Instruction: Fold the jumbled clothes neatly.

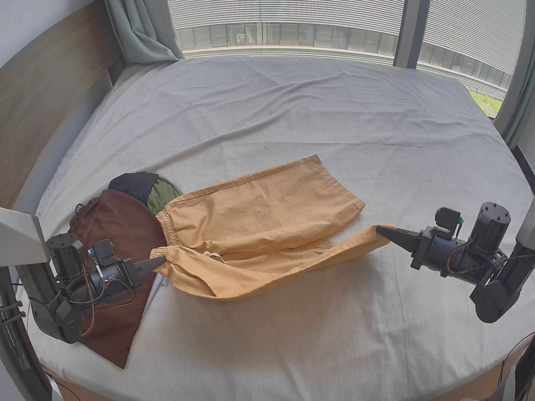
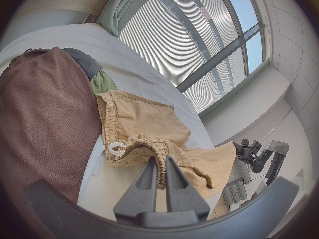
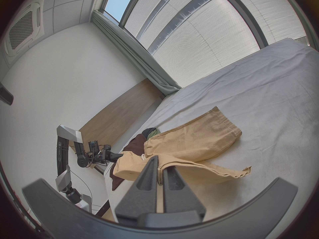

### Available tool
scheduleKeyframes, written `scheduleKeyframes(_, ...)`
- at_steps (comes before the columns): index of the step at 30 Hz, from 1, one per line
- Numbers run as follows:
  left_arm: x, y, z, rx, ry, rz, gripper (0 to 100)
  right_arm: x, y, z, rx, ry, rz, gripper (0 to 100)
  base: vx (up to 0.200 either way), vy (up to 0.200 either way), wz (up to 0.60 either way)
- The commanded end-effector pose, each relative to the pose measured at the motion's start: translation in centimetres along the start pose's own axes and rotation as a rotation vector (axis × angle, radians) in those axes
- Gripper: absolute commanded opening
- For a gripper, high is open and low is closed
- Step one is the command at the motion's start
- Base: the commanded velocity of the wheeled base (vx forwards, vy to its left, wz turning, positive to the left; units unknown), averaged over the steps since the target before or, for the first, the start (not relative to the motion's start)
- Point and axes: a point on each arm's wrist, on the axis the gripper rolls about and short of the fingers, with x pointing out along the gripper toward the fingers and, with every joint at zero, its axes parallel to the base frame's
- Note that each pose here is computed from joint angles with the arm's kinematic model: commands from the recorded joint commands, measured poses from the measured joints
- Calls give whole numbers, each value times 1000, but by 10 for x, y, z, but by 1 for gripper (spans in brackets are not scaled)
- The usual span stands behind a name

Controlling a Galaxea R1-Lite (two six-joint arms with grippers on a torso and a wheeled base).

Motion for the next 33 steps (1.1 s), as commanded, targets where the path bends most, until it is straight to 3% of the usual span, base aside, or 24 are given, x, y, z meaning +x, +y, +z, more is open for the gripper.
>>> scheduleKeyframes(1, 1, 0, 2, 4, -6, -1, 0, 2, -7, 6, -10, -22, -11, 0, 0, 0, 0)
scheduleKeyframes(23, -1, -1, 9, -6, -34, -3, 0, 23, -19, 29, 2, -87, 12, 0, 0, 0, 0)
scheduleKeyframes(33, 4, 0, 17, -37, -86, 24, 0, 46, -30, 53, -10, -103, 21, 0, 0, 0, 0)
